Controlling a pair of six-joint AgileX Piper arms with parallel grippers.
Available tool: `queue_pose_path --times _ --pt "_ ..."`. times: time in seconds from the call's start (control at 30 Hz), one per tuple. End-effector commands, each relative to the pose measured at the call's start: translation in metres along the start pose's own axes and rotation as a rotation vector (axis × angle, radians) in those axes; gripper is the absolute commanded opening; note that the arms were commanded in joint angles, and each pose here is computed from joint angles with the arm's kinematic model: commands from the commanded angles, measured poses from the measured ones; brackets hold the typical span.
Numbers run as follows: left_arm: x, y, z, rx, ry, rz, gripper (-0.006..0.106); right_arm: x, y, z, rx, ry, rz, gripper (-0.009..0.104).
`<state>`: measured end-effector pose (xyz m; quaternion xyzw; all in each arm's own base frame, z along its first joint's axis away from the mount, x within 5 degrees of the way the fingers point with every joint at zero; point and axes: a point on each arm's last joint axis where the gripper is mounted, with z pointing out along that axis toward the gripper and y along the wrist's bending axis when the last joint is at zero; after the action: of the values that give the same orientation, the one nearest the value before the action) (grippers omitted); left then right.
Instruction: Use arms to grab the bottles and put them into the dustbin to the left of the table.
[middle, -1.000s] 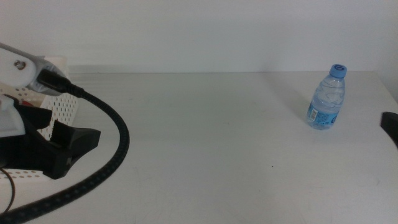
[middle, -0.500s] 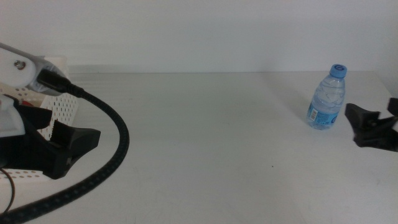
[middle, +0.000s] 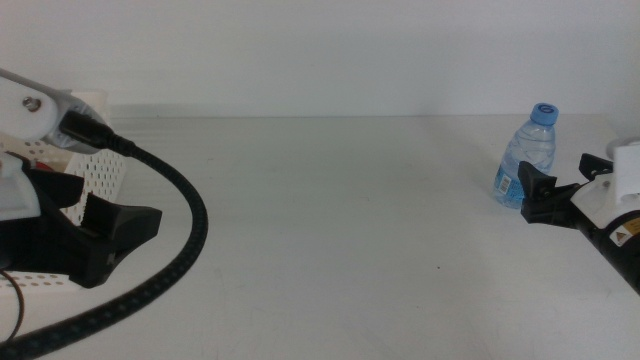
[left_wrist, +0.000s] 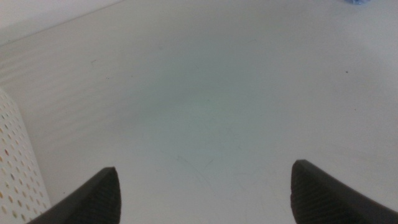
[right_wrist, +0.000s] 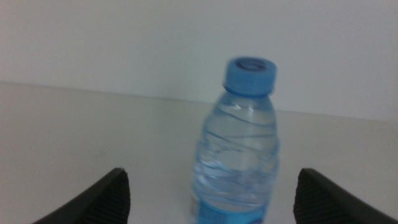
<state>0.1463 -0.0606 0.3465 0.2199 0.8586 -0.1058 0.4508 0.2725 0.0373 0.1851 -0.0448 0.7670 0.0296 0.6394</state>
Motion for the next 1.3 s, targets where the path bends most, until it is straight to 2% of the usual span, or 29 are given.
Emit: queue_pose_path --times 0.0,0.1,1.03,1.13,1.17,1.27 --pt "-0.013 0.0 -0.007 -0.004 -0.097 -0.016 0.09 -0.017 -0.006 0.008 0.055 -0.128 -0.037 0.096" --pt "-0.013 0.0 -0.007 -0.004 -0.097 -0.016 0.09 -0.012 -0.009 0.02 0.096 -0.118 -0.066 0.096" --pt "-0.013 0.0 -0.007 -0.004 -0.097 -0.016 0.09 0.013 -0.022 0.12 0.152 -0.091 -0.074 0.093" --pt "-0.013 0.0 -0.007 -0.004 -0.097 -0.016 0.09 0.014 -0.023 0.121 0.152 -0.085 -0.076 0.081" --pt "-0.013 0.0 -0.007 -0.004 -0.097 -0.016 0.09 0.014 -0.023 0.121 0.152 -0.085 -0.076 0.073" --pt "-0.013 0.0 -0.007 -0.004 -0.097 -0.016 0.09 0.013 -0.023 0.121 0.152 -0.086 -0.071 0.031"
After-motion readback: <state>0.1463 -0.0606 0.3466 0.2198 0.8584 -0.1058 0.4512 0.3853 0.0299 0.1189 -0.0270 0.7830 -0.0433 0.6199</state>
